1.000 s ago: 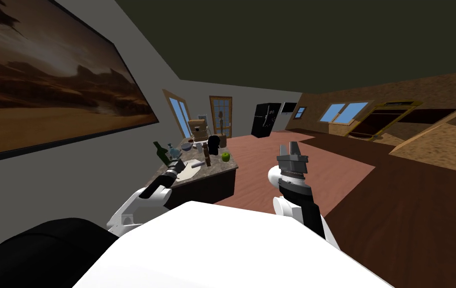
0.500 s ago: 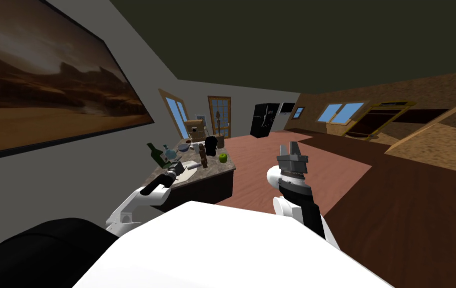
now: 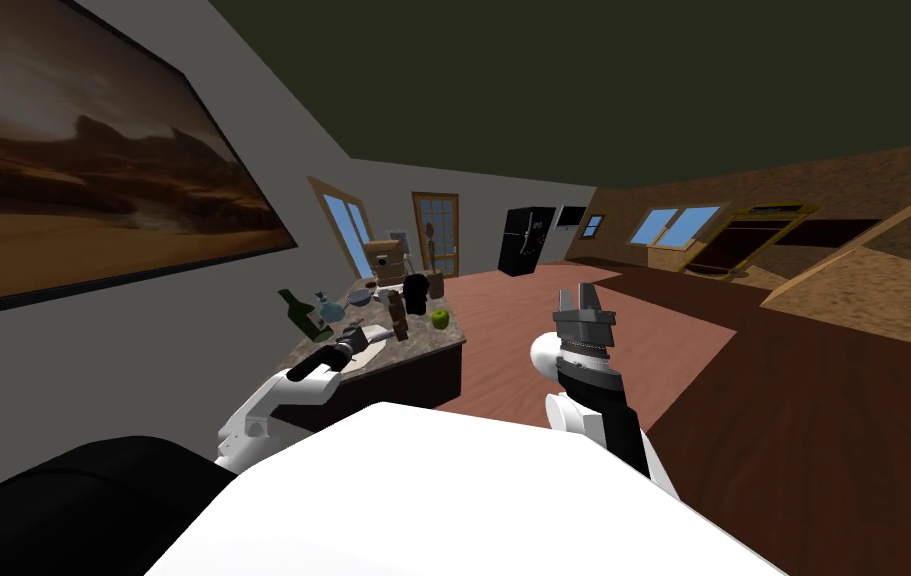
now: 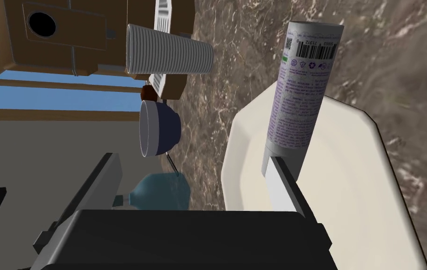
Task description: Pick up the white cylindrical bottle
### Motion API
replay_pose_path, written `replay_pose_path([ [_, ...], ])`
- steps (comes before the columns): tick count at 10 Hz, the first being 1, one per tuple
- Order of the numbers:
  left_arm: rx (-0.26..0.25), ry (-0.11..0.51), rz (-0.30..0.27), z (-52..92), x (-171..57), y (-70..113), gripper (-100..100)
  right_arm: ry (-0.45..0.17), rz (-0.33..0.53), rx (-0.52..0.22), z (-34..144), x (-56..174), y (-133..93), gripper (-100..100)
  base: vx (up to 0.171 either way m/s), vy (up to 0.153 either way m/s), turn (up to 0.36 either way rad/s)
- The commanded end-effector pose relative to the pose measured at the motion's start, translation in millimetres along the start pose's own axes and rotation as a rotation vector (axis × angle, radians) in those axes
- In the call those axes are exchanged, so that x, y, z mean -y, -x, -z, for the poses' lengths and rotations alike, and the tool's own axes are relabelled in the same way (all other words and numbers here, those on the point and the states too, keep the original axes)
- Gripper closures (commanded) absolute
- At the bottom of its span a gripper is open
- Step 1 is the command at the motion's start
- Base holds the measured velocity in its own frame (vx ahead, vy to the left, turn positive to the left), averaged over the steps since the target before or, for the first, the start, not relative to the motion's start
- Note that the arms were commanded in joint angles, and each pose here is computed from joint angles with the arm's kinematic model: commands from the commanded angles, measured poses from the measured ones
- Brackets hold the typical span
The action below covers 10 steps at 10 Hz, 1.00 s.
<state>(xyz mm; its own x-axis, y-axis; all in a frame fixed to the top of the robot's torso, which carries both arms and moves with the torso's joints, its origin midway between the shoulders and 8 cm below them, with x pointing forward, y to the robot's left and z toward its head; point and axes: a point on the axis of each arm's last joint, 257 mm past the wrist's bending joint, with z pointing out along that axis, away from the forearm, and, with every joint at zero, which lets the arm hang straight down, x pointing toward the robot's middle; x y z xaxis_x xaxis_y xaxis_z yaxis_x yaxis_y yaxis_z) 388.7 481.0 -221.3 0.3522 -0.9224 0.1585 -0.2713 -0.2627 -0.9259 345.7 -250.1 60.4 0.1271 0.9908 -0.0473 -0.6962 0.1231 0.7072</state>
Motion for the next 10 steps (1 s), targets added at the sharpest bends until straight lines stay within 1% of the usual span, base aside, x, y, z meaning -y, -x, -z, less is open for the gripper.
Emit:
replay_pose_path([
  [1, 0.021, 0.054, 0.021, -2.7, -14, 8.3, -100, 0.0, 0.0, 0.0, 0.0, 0, 0, 0, 0.065, -0.046, -0.027],
  [6, 0.074, 0.193, 0.07, -5.9, -53, 24.8, -100, 0.0, 0.0, 0.0, 0.0, 0, 0, 0, 0.07, -0.038, -0.021],
  [8, 0.105, 0.273, 0.09, -2.3, -82, 34.4, -100, 0.0, 0.0, 0.0, 0.0, 0, 0, 0, 0.05, -0.028, -0.021],
  [9, 0.095, 0.248, 0.085, -1.7, -73, 30.3, -100, 0.0, 0.0, 0.0, 0.0, 0, 0, 0, 0.02, -0.014, 0.001],
  [10, 0.098, 0.254, 0.086, -1.2, -75, 31.0, 0, 0.0, 0.0, 0.0, 0.0, 0, 0, 0, 0.0, 0.0, 0.0],
])
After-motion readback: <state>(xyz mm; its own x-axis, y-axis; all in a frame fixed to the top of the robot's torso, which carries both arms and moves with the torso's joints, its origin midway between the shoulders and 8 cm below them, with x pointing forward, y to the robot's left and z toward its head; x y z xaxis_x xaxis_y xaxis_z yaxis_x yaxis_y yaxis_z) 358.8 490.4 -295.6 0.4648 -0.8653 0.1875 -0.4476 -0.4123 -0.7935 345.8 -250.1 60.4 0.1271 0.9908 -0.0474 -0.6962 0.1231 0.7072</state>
